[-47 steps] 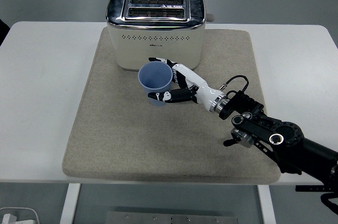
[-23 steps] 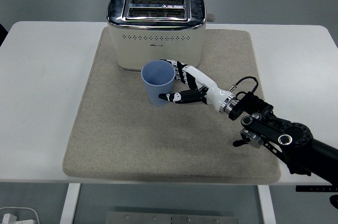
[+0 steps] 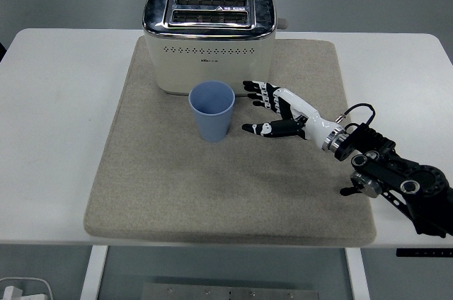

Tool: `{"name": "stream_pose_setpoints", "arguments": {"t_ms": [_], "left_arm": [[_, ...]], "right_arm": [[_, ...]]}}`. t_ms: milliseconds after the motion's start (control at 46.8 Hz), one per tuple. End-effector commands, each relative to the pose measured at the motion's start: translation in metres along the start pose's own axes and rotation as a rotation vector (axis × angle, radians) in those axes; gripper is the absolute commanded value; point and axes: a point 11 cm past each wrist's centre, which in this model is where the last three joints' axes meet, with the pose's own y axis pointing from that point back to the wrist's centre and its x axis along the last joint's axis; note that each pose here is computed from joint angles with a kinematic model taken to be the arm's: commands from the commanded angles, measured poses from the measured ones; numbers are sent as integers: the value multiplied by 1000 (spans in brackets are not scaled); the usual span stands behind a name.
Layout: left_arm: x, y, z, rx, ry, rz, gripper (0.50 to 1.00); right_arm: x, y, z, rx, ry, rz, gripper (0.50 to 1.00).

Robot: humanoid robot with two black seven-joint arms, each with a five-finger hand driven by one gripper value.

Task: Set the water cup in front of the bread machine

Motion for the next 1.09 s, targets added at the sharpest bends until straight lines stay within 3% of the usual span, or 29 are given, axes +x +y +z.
{"name": "stream_pose_setpoints", "arguments": {"t_ms": [0,192,363,577,662,855,1068], "left_arm": [[0,0,0,1,0,-1,1000],[-1,0,0,1,0,-3,1000],[-1,0,-1,1,0,-3,1000],[-1,0,-1,1,0,-3,1000],[0,0,-1,2,0,-1,1000],[0,0,-1,2,0,-1,1000],[0,0,-1,2,0,-1,1000]], "right_arm": [[17,7,-3,7,-7,20,928],[57,27,-7,14,-31,74,928],[83,39,-12,17,-27,124,928],[88,41,-12,10,-34,135,928],[91,41,-12,14,-93,159,928],[97,41,-8,-46,-256,184,928],[106,37,-13,-102,-457,201,928]]}}
